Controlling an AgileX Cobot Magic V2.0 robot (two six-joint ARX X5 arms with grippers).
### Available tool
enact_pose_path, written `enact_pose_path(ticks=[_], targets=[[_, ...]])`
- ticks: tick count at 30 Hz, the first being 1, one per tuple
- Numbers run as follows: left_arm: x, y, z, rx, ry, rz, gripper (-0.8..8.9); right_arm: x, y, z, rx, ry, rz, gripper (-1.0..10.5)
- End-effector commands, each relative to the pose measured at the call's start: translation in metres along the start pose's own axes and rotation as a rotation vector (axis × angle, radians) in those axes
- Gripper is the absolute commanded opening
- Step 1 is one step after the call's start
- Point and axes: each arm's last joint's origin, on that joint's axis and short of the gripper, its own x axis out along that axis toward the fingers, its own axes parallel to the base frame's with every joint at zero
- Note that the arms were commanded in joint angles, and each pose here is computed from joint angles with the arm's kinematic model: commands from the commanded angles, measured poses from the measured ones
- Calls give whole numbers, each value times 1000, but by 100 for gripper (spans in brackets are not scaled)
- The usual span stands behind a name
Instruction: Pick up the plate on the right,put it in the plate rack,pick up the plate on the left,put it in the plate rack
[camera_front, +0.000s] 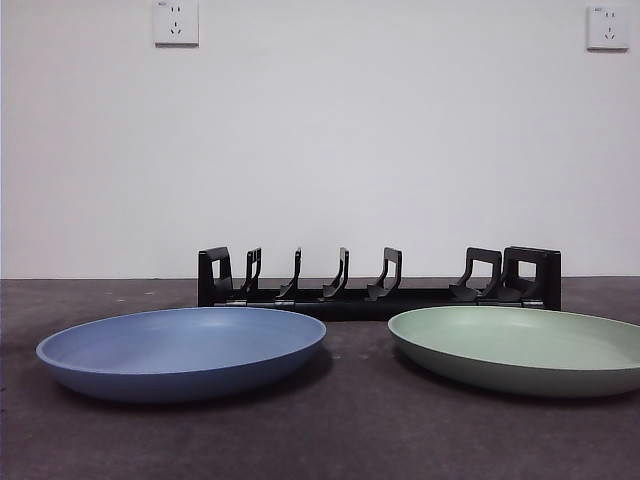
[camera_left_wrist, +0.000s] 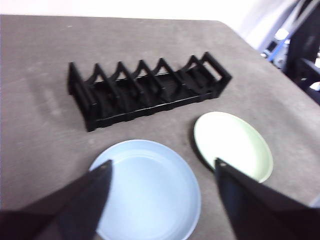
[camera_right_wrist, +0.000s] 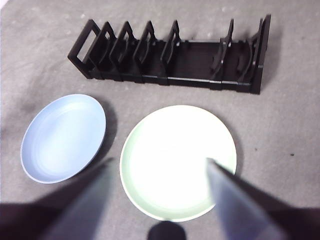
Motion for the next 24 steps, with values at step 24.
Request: enact_pose_path(ticks=[24], targets=[[45, -12, 10, 219, 50, -229, 601, 157, -81, -6, 244, 547, -65, 591]])
